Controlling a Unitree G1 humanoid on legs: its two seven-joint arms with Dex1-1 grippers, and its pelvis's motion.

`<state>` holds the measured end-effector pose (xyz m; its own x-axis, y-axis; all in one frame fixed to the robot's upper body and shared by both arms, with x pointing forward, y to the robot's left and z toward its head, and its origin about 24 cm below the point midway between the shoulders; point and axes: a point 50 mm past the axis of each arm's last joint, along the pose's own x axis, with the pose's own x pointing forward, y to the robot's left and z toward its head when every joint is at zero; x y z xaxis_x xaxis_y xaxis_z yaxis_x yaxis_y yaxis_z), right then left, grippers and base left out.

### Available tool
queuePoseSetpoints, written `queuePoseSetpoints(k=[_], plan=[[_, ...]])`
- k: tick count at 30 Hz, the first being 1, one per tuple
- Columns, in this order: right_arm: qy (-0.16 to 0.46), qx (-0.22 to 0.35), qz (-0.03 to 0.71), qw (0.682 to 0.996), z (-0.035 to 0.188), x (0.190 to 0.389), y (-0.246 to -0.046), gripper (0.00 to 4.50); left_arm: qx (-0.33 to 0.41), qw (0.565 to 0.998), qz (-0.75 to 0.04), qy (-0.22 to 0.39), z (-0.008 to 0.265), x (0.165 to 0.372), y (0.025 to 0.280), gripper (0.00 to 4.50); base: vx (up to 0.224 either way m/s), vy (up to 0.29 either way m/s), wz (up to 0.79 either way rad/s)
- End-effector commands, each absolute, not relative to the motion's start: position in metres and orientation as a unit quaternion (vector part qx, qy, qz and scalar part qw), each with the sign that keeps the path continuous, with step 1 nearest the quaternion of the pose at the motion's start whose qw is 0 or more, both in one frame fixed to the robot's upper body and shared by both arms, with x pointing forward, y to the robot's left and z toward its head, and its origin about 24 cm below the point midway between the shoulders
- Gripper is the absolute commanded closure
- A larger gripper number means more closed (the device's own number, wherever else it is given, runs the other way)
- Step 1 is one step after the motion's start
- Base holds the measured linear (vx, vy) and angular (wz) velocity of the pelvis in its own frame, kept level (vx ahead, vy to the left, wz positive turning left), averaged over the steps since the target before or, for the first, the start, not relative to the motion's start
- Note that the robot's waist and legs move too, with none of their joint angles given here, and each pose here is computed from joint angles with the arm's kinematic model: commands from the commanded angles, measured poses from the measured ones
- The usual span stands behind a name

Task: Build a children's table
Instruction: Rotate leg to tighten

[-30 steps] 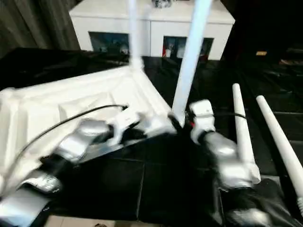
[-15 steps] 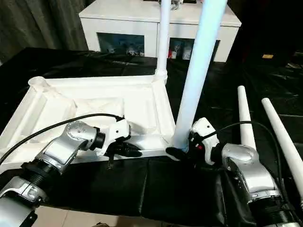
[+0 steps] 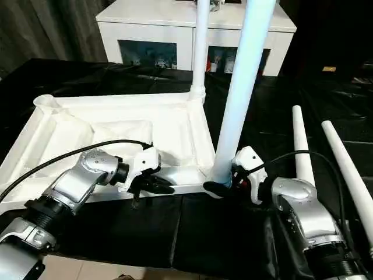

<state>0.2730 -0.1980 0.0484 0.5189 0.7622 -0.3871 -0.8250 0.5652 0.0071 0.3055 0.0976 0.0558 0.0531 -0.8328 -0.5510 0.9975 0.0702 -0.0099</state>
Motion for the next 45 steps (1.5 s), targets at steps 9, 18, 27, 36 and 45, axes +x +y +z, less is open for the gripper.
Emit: queuePoseSetpoints(k=[9,18,27,36,45], plan=[[0.156,-0.066,0.421,0.891,0.043,0.278,-0.196,1.74,0.2,0.693,-0.664,0.199,0.063,0.305,0.091,4.5,0.0,0.0,0.0],[0.145,0.057,0.148,0.977,0.014,0.32,-0.155,1.75,0.16,0.791,-0.553,0.205,0.051,0.326,0.055,4.5,0.0,0.0,0.0],[0.164,0.067,0.081,0.981,0.016,0.346,-0.091,1.76,0.129,0.874,-0.413,0.222,0.048,0.347,0.031,4.5,0.0,0.0,0.0],[0.066,0.054,0.094,0.992,0.041,0.351,-0.107,0.6,0.176,0.841,-0.48,0.176,0.054,0.341,0.042,4.5,0.0,0.0,0.0],[0.046,0.004,0.199,0.979,0.055,0.327,-0.159,0.07,0.186,0.78,-0.57,0.181,0.053,0.324,0.074,4.5,0.018,-0.004,0.02]])
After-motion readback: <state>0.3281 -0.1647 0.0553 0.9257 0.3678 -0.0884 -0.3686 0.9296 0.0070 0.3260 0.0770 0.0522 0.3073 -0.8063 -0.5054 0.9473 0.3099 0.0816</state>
